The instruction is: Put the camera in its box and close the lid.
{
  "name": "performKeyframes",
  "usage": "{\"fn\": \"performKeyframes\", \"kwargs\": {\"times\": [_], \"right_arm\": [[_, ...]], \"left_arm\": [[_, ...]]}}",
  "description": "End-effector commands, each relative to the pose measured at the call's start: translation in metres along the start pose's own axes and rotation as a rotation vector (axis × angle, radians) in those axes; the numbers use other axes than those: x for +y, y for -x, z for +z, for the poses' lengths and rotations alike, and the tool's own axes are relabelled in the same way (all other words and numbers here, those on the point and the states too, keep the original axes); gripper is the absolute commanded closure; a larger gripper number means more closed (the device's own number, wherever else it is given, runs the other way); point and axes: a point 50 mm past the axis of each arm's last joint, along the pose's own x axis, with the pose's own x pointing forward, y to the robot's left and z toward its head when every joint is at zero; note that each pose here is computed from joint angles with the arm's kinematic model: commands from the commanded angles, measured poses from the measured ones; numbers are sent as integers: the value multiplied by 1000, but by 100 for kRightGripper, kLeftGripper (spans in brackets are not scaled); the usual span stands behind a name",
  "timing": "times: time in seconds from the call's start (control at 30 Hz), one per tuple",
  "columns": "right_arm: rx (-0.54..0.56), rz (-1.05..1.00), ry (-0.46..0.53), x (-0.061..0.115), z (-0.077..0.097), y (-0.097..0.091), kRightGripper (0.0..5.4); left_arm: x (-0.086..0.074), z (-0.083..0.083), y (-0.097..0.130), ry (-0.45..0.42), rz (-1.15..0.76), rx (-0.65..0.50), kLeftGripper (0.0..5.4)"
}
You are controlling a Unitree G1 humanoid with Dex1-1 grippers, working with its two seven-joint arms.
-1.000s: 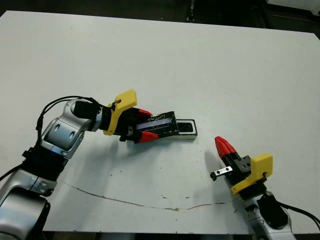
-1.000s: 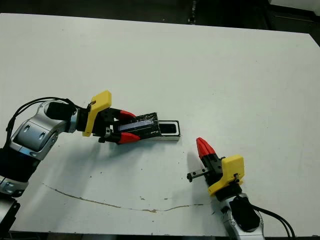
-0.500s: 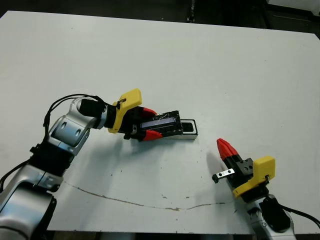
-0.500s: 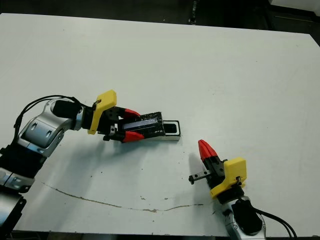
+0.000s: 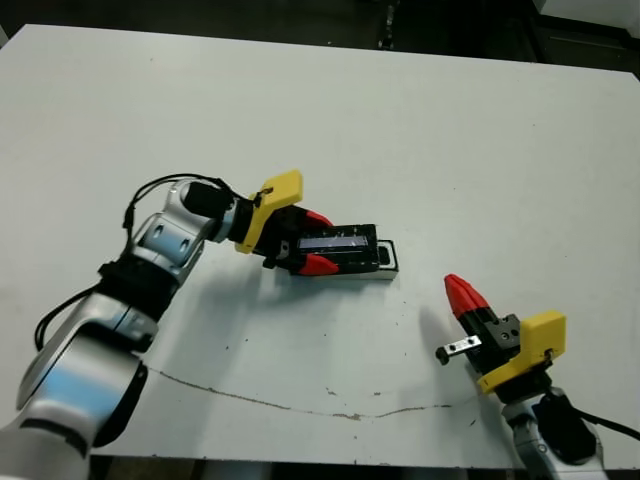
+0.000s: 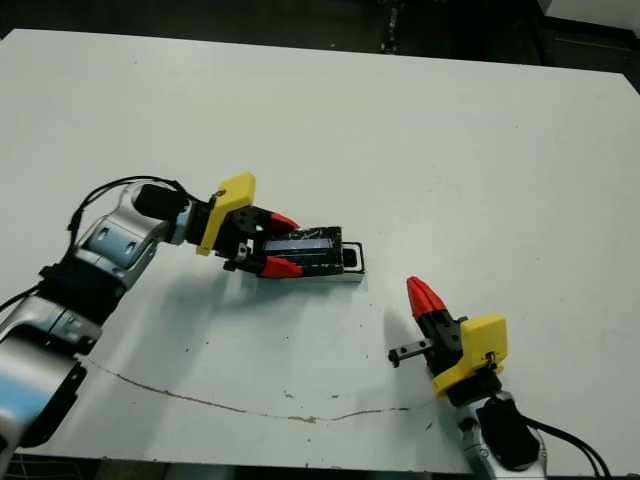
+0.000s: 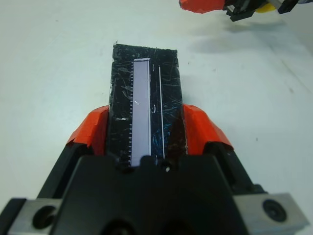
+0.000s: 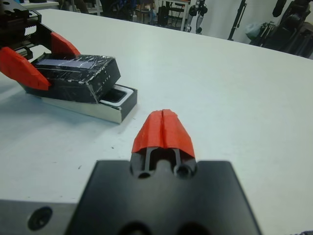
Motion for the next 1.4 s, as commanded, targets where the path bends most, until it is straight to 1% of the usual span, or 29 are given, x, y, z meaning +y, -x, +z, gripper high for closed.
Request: {"fn": "performKeyframes", "kwargs": {"times": [0.03, 0.13, 0.2, 0.27, 0.37, 0.5, 0.63, 0.77, 0.97, 1.1, 1.23, 1.3, 1.4], "right_arm": [[20, -14, 11, -7, 0, 5, 540], [17, -14, 11, -11, 1, 6, 540], [13, -13, 15, -13, 1, 6, 540], [13, -18, 18, -15, 2, 7, 540], [7, -23, 12, -17, 2, 8, 540], [2, -22, 13, -20, 3, 8, 540], [-9, -20, 13, -23, 4, 9, 540], [-28, -22, 8, -26, 3, 10, 540], [-27, -41, 17, -30, 4, 13, 540], [-26, -53, 20, -32, 5, 14, 540], [-26, -65, 17, -33, 4, 14, 540], [-28, -65, 26, -33, 4, 14, 540], [-31, -61, 31, -34, 5, 14, 540]], "left_arm": [[-1, -6, -20, 54, -40, 15, 228], [-1, -6, -27, 76, -65, 6, 228], [-3, -6, -31, 96, -89, -19, 228], [-4, -6, -34, 78, -98, -48, 228], [-5, -10, -38, 98, -94, -80, 228], [-8, -14, -42, 106, -112, -98, 228], [-10, -15, -47, 111, -130, -88, 228], [-11, -13, -52, 89, -135, -88, 228], [-12, -7, -63, 100, -159, -96, 228], [-14, -3, -72, 90, -187, -99, 228], [-18, 3, -81, 42, -211, -117, 228], [-19, 6, -85, 9, -226, -107, 228], [-21, 10, -90, 1, -268, -96, 228]]}}
